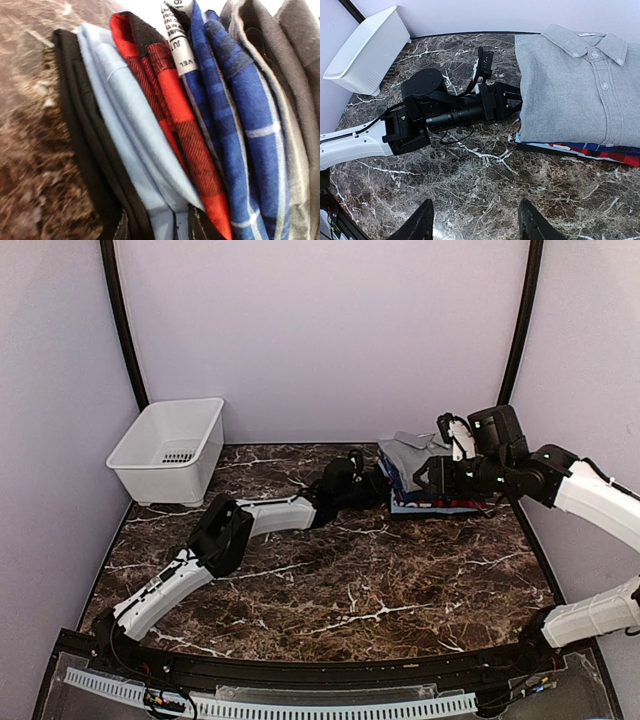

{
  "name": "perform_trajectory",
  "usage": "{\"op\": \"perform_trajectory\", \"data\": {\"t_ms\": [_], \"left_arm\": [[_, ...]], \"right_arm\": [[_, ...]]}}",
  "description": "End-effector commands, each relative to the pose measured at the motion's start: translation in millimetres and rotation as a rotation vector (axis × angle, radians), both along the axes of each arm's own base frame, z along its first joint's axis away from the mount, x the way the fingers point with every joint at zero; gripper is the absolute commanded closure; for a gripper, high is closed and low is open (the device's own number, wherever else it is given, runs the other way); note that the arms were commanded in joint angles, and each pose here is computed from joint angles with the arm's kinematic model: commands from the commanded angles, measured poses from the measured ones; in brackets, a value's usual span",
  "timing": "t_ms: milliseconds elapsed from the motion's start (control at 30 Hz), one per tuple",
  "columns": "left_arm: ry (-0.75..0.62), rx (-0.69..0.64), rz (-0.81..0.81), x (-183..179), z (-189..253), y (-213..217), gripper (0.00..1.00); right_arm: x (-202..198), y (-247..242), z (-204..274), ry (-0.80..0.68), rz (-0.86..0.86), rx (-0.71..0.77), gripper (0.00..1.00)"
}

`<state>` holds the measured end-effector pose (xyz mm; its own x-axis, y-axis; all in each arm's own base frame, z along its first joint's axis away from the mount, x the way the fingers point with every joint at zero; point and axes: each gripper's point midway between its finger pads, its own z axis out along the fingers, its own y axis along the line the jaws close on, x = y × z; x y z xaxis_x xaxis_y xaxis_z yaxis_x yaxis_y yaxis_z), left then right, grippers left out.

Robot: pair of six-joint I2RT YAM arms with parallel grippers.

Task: Fold and stack the long sleeve shirts
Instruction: Move the square-folded shirt to the corner of the board, then reset both arms

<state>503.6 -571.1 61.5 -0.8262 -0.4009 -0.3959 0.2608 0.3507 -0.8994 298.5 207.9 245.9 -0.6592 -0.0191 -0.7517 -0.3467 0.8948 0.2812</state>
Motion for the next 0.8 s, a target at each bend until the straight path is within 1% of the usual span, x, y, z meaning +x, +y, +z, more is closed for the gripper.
{"op": "perform_trajectory", "data": {"t_ms": [0, 200, 433, 467, 500, 633, 700, 767], "left_arm": [[0.043, 0.106, 0.009, -13.1, 1.9, 9.2, 0.59], [0.045, 0.165, 0.035, -15.6, 9.9, 26.8, 0.54], [-0.003, 0.234, 0.061, -22.8, 35.0, 57.3, 0.47], [0.000, 0.254, 0.063, -25.0, 30.8, 62.9, 0.46], [-0.027, 0.255, 0.063, -25.0, 47.4, 66.6, 0.45], [-0.079, 0.311, 0.066, -31.5, 74.6, 85.1, 0.39], [-0.106, 0.334, 0.071, -36.2, 88.7, 94.3, 0.37], [-0.130, 0.357, 0.083, -39.9, 102.6, 105.0, 0.31]], "right_arm": [[-2.3, -6.6, 12.5, -0.026, -0.026, 0.034, 0.45], [-1.3, -7.9, 17.0, -0.034, -0.036, 0.038, 0.45], [1.5, -9.7, 20.9, -0.049, -0.056, 0.049, 0.45], [2.0, -9.5, 21.5, -0.053, -0.057, 0.051, 0.45], [3.0, -9.6, 22.2, -0.058, -0.060, 0.053, 0.45], [6.1, -10.5, 23.6, -0.072, -0.075, 0.060, 0.39], [7.8, -11.6, 24.5, -0.083, -0.085, 0.063, 0.32], [9.6, -13.4, 24.8, -0.094, -0.099, 0.064, 0.25]]}}
